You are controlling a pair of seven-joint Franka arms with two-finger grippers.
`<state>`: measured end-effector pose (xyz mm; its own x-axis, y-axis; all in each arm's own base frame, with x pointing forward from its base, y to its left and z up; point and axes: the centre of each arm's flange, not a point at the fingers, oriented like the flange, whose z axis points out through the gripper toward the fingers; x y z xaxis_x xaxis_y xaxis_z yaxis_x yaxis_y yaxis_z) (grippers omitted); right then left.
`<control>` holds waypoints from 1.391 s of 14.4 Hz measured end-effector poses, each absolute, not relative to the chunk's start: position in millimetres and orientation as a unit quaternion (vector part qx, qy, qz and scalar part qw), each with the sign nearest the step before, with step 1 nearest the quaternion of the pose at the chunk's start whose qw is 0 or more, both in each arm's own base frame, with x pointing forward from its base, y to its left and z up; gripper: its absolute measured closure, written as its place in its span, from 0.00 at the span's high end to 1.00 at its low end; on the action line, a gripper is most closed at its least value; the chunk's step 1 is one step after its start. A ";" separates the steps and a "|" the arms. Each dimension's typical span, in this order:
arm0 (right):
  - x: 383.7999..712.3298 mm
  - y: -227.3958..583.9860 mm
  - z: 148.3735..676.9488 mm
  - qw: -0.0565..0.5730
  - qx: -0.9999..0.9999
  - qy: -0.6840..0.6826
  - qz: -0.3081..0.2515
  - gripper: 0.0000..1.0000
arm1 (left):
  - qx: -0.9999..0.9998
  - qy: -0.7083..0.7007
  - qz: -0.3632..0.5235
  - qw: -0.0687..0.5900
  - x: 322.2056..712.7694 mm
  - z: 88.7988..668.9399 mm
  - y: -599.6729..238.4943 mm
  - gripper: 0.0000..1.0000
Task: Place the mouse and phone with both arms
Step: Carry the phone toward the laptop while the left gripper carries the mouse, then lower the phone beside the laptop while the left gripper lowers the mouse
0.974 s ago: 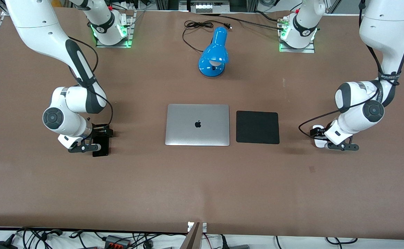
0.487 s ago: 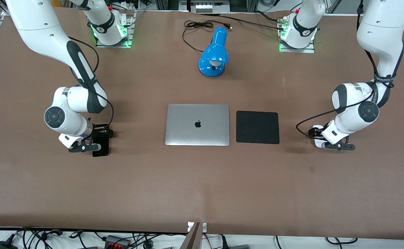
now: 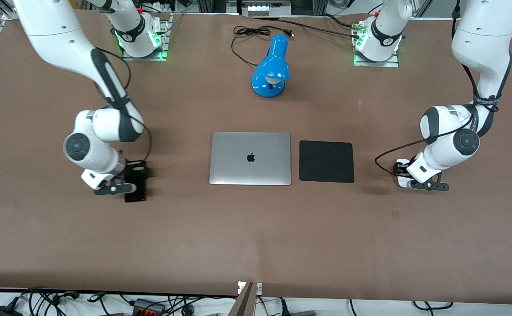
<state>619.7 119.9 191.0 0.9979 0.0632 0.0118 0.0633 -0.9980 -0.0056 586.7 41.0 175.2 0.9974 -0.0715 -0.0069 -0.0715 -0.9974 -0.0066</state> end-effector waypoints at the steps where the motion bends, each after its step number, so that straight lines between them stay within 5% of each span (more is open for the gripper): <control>1: 617.0 152.0 195.0 0.005 -1.000 -0.021 -0.011 0.80 | -0.999 0.037 -0.004 0.004 589.6 180.4 40.1 0.63; 9: 591.2 227.1 172.6 0.001 -0.999 -0.032 0.003 0.80 | -0.996 0.075 0.047 -0.021 625.7 315.1 -76.0 0.63; 14: 591.4 228.8 171.2 0.000 -1.000 -0.003 0.002 0.80 | -0.997 0.059 0.048 -0.033 600.6 245.9 -195.8 0.63; 20: 587.0 240.1 170.9 0.000 -1.000 0.008 0.002 0.80 | -0.997 0.024 0.061 -0.030 561.2 174.0 -217.8 0.63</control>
<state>587.0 240.1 170.9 0.9999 -0.0154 -0.0048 -0.0154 -0.9999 -0.0003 561.2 -217.8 174.0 0.9914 -0.0515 -0.1207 -0.0441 -0.9970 0.0637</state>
